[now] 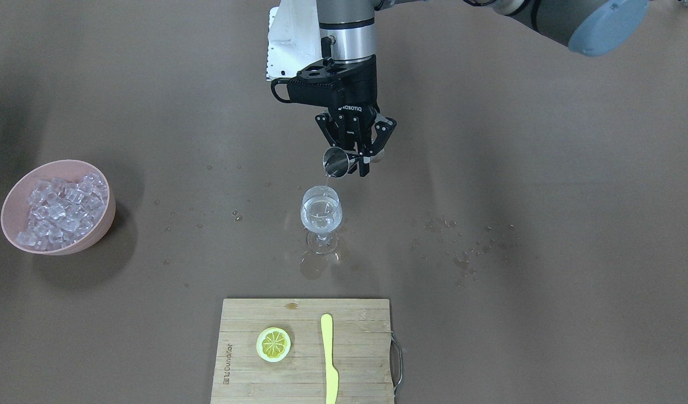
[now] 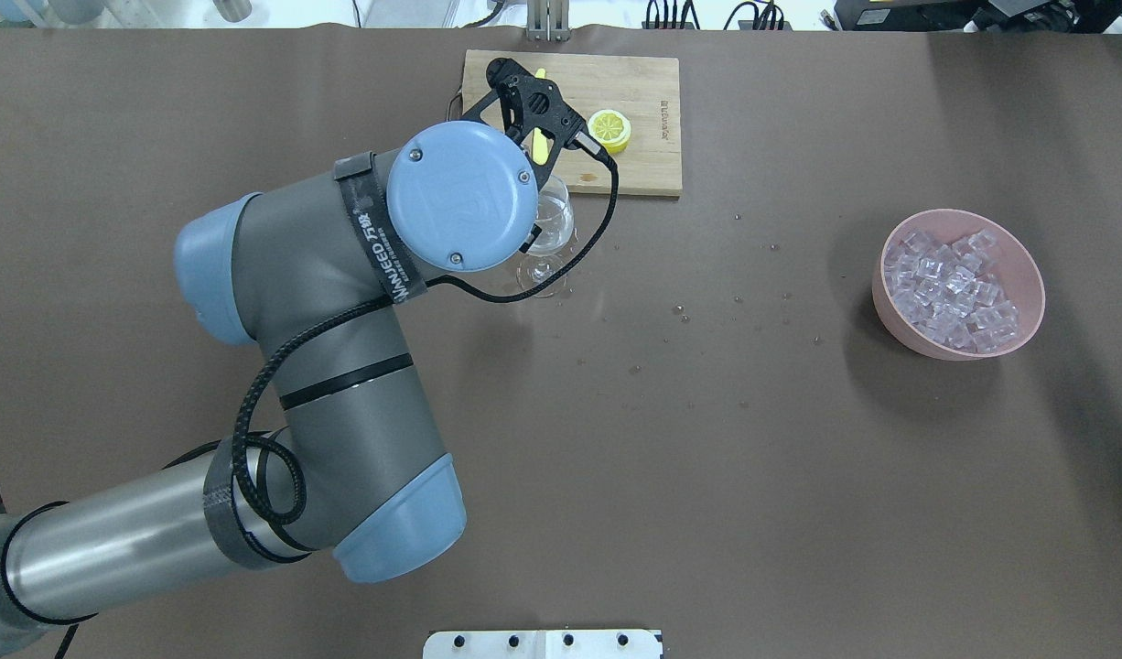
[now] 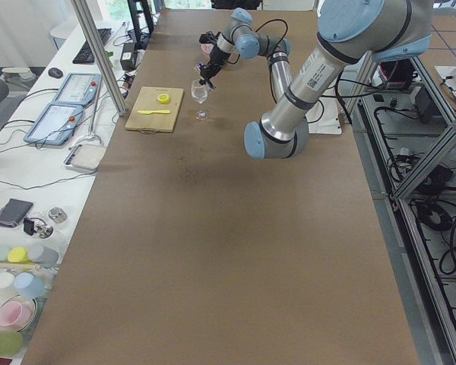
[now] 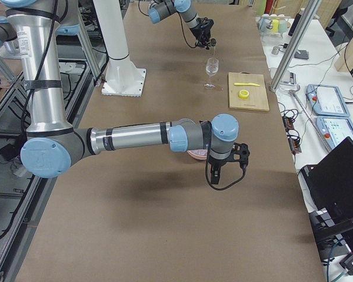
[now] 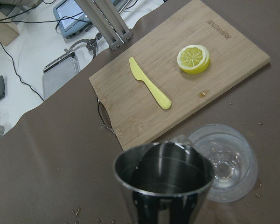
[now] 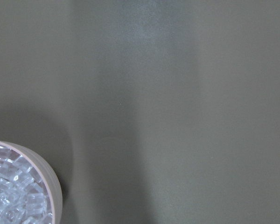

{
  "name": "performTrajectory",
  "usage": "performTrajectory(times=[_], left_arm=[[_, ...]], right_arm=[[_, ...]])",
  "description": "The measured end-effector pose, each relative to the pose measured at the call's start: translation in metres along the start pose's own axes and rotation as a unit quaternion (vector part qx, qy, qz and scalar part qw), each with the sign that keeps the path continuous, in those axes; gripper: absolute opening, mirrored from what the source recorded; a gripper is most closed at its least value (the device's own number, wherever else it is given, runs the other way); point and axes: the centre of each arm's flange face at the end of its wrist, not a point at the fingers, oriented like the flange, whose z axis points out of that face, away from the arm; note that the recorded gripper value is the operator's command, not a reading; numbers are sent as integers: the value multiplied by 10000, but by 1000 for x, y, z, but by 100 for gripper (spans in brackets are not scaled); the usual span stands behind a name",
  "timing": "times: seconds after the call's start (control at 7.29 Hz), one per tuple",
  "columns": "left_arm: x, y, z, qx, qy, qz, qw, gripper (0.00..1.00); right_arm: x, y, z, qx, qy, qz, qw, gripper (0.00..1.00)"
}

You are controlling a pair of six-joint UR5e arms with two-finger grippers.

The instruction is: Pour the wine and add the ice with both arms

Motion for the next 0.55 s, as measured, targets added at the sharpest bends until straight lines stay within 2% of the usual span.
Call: performTrajectory(times=[0.55], left_arm=[[-7,-22,-8,-489,-349,727,9955,0]], right_arm=[[-1,0,0,-13,-57,4,10000,100]])
